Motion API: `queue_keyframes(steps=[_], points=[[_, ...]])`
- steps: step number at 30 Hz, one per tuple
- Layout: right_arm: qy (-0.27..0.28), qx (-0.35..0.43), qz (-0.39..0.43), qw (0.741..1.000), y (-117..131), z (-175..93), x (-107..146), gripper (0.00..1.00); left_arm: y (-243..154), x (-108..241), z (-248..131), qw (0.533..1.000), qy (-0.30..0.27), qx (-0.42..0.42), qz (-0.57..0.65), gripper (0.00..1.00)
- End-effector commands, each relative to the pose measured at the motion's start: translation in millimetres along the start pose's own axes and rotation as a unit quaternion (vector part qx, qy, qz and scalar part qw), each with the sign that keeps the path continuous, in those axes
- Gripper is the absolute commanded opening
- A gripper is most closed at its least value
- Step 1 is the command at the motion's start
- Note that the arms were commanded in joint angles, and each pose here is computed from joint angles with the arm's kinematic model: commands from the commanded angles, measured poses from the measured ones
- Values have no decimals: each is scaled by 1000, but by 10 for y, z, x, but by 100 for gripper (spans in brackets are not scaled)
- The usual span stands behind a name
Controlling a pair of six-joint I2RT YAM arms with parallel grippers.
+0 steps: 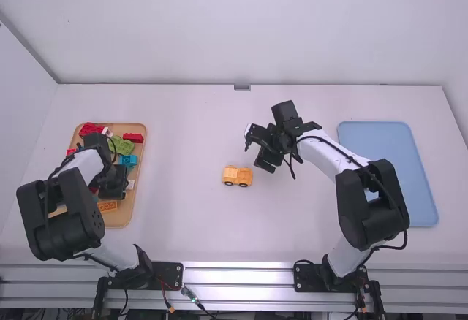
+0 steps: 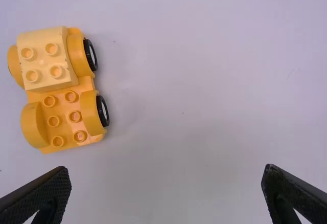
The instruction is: Assemble lego blocks to make yellow taxi
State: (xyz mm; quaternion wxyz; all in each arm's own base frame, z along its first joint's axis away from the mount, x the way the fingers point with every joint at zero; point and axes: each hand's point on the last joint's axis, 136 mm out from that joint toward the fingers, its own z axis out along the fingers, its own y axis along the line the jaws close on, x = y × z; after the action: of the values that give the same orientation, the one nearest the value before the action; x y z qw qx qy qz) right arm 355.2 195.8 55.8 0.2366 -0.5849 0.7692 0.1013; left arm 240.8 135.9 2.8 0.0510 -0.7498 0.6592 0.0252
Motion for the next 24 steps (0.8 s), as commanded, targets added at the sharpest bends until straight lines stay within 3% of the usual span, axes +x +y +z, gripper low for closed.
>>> queue_keyframes(steps=[1, 24], points=[[-10, 9, -5, 1000, -41, -73, -86, 99, 53, -53, 3, 1000, -13, -14, -4, 54], [-11, 7, 0, 1000, -33, -72, -90, 99, 148, -29, 160, 999, -21, -12, 28, 56]])
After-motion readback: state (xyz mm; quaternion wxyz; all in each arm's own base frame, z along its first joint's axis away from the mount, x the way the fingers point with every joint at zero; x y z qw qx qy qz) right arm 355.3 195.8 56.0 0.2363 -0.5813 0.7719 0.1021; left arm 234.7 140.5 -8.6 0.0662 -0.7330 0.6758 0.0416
